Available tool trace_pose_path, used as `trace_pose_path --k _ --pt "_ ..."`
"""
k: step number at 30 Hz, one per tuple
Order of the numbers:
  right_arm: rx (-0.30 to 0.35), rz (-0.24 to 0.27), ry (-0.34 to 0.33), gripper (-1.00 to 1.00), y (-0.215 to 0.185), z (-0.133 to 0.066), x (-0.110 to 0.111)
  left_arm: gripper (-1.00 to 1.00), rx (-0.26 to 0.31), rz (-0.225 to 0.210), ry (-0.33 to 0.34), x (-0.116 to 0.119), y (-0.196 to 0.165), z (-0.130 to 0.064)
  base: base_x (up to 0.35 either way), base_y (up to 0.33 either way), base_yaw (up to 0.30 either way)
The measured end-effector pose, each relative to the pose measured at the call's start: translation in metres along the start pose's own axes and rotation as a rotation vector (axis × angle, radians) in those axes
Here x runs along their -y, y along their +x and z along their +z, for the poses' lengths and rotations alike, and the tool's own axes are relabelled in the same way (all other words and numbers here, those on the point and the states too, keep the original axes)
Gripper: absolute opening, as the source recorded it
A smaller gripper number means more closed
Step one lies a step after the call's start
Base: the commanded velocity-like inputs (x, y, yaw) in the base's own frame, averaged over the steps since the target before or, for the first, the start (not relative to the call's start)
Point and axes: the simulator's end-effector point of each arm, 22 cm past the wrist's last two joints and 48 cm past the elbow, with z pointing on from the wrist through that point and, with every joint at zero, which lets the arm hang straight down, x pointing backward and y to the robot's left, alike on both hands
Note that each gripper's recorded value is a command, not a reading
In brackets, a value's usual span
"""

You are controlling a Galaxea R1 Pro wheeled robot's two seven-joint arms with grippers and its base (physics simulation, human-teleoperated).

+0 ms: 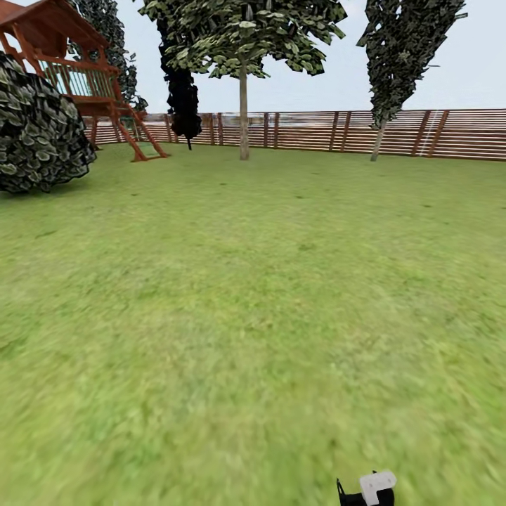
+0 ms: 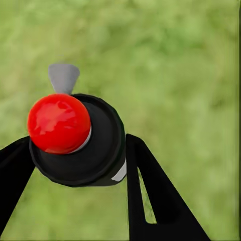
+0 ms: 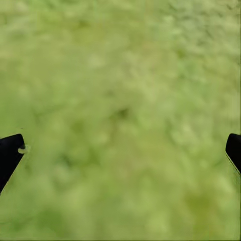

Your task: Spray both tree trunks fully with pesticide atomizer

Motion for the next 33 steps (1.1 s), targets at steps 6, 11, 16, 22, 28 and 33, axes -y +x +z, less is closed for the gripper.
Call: trace_pose_path --k 6,11,16,22,28,33 --pt "0.000 0.000 0.000 1.00 0.0000 0.0000 0.0000 -1.00 0.000 0.000 0.000 -0.0004 -0.0001 0.0001 0.340 0.000 0.000" --pt "0.000 0.000 0.000 1.00 0.0000 0.0000 0.0000 -1.00 0.001 0.001 -0.004 -0.0033 -0.0008 0.0004 0.340 0.000 0.000" --pt "0.000 0.000 0.000 1.00 0.0000 0.0000 0.0000 -1.00 0.000 0.002 -0.004 -0.0033 -0.0003 0.0003 0.340 0.000 0.000" --pt "0.000 0.000 0.000 1.00 0.0000 0.0000 0.0000 -1.00 0.000 0.002 -0.003 -0.0029 -0.0003 0.0003 0.340 0.000 0.000" --pt "0.000 0.000 0.000 1.00 0.0000 0.0000 0.0000 -1.00 -0.001 0.001 0.000 -0.0008 0.0003 0.0001 0.340 0.000 0.000" --pt "0.000 0.000 0.000 1.00 0.0000 0.0000 0.0000 -1.00 -0.001 0.001 0.000 -0.0007 0.0004 0.0000 0.340 0.000 0.000"
